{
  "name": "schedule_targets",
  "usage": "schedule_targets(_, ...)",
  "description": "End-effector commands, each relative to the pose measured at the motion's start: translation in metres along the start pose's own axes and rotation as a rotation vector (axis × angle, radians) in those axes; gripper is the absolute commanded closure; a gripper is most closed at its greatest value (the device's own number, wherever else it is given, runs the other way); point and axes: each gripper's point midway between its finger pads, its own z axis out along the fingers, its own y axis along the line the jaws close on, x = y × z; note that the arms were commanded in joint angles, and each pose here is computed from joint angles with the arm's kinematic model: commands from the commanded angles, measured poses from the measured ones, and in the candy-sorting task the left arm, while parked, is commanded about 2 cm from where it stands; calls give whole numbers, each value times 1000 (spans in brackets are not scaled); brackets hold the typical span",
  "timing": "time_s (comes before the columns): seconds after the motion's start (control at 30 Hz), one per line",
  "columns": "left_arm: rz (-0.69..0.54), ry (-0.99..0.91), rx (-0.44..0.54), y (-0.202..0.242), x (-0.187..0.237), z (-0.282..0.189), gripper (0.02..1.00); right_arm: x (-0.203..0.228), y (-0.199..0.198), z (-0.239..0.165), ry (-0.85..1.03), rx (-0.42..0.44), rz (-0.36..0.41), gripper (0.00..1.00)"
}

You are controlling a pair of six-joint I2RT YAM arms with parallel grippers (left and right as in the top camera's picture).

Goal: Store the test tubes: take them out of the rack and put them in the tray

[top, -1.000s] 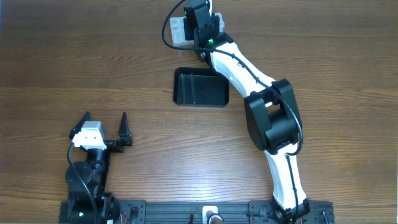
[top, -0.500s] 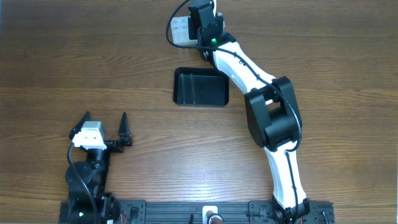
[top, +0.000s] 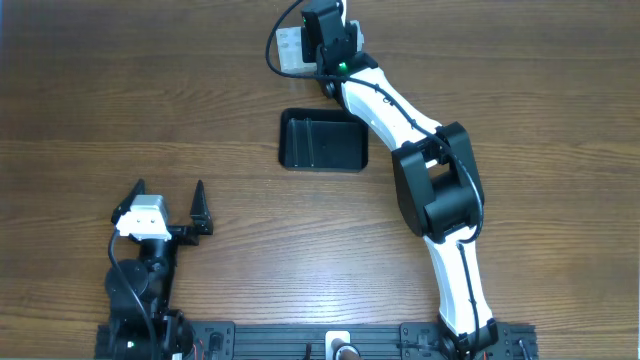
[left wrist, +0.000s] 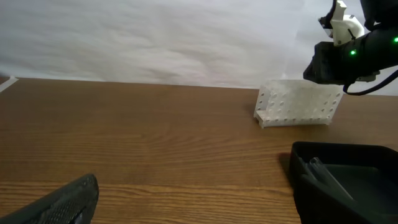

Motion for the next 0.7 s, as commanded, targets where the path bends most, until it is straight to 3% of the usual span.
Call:
schedule_targets(0.03, 7, 1, 8, -1, 2, 0, 18, -6, 2, 1, -19, 6, -2, 893)
schedule_targets(0.33, 7, 1, 7, -1, 2, 0, 18, -45, 3, -27, -87, -10, -14, 941)
schedule_targets(0.7, 7, 1, 8, -1, 2, 0, 20, -156, -10, -142, -299, -49, 25, 943)
